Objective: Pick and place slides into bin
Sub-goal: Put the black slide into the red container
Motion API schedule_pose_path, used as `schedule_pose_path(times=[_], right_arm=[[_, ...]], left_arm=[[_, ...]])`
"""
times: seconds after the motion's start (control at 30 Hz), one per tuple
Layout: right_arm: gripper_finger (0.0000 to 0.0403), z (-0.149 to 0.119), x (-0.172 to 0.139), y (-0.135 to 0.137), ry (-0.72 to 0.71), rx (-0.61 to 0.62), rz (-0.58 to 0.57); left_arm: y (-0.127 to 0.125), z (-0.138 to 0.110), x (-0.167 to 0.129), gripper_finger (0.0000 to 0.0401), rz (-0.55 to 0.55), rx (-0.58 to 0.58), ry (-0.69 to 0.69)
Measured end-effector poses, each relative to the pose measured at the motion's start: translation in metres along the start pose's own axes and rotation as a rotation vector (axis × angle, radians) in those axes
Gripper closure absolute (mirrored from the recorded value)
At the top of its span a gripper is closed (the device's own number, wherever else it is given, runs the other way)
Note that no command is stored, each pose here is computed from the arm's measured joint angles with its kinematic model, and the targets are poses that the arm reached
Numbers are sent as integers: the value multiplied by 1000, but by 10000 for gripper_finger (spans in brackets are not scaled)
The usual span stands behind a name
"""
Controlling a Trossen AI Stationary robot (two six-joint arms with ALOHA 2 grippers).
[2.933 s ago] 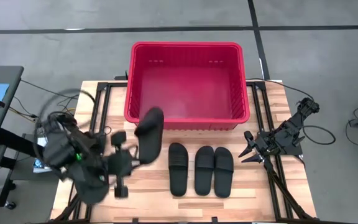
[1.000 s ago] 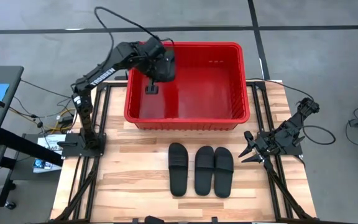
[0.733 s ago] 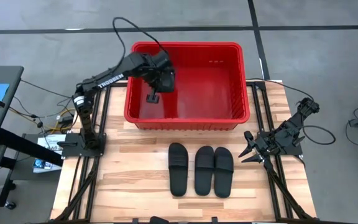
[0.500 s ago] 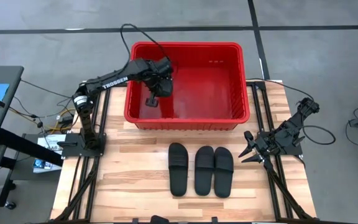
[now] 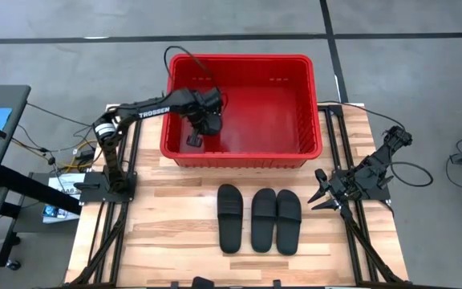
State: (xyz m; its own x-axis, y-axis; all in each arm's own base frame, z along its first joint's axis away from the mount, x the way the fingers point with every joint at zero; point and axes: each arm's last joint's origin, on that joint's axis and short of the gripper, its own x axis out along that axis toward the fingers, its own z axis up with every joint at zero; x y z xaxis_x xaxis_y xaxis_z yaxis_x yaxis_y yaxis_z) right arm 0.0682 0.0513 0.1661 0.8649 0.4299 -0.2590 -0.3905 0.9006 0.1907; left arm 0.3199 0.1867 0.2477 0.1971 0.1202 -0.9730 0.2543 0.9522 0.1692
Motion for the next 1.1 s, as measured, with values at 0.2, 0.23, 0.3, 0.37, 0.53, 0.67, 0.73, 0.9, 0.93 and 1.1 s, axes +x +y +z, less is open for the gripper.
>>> schedule_pose_path(times=[0.2,0.23,0.3,0.37,0.53,0.67,0.73,0.9,0.93,1.1], right_arm=[[300,0,0,0,0,0,0],[300,0,0,0,0,0,0],[300,0,0,0,0,0,0],[300,0,0,0,0,0,0],[300,0,0,0,0,0,0],[300,0,0,0,0,0,0],[300,0,0,0,0,0,0],[300,0,0,0,0,0,0],[300,0,0,0,0,0,0],[300,0,0,0,0,0,0]], left_arm=[[-2,-7,14,401,-10,-5,12],[-3,-8,15,401,-12,-6,15],[-4,-9,18,401,-19,-8,22],[-5,-10,20,401,-32,-8,26],[-6,-9,20,398,-58,-22,-5],[-6,-9,20,385,-63,-41,-9],[-6,-9,20,376,-66,-43,-12],[-6,-9,20,360,-70,-51,-12],[-6,-9,20,358,-70,-53,-12],[-7,-10,20,342,-75,-55,-6]])
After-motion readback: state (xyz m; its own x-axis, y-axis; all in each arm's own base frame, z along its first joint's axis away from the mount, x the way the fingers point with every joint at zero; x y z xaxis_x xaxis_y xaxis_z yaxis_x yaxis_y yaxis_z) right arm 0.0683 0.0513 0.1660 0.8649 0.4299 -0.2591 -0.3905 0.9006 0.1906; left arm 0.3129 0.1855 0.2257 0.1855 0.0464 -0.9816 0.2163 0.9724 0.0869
